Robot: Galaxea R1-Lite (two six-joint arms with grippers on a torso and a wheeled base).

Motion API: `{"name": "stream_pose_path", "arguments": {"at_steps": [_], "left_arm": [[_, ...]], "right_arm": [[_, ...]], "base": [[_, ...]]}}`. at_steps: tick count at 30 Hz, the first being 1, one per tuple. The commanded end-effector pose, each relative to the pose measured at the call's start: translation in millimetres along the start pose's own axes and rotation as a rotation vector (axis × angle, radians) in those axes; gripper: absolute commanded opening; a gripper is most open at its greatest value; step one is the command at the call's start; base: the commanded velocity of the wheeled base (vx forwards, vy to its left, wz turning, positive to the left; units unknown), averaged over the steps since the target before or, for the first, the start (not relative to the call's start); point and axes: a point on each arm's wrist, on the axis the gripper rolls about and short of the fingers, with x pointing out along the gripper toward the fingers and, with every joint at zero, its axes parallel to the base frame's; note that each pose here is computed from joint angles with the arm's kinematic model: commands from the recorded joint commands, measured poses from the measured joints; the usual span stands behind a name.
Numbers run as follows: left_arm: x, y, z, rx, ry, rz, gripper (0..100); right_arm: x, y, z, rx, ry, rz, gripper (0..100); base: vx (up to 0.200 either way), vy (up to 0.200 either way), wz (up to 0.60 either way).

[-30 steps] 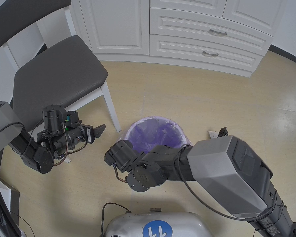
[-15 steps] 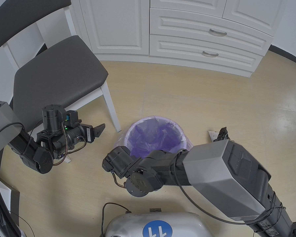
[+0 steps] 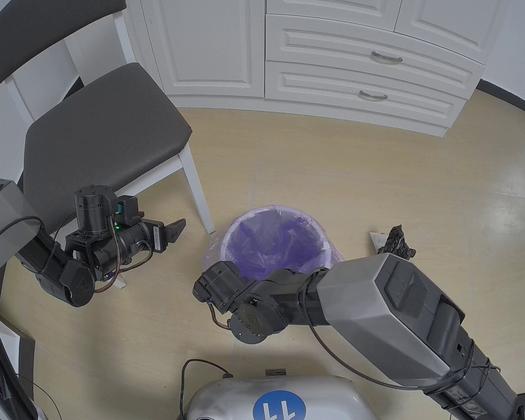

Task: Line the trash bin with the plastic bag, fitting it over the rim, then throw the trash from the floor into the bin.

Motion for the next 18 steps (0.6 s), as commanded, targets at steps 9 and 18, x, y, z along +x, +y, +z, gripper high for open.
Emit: {"name": "stream_pose_path", "arguments": {"at_steps": [9, 18], "left_arm": [[1.0, 0.4, -1.5, 0.001, 0.004, -0.001, 100], [7.7, -1.9, -13.9, 0.003, 0.041, -0.011, 100]], "right_arm": [[19.6, 18.8, -6.6, 0.001, -0.004, -0.004, 100], [-43.9, -8.4, -1.3, -0.005, -0.062, 0.013, 100]], "base": [[0.0, 0.0, 0.0], [0.0, 0.0, 0.0]]}}
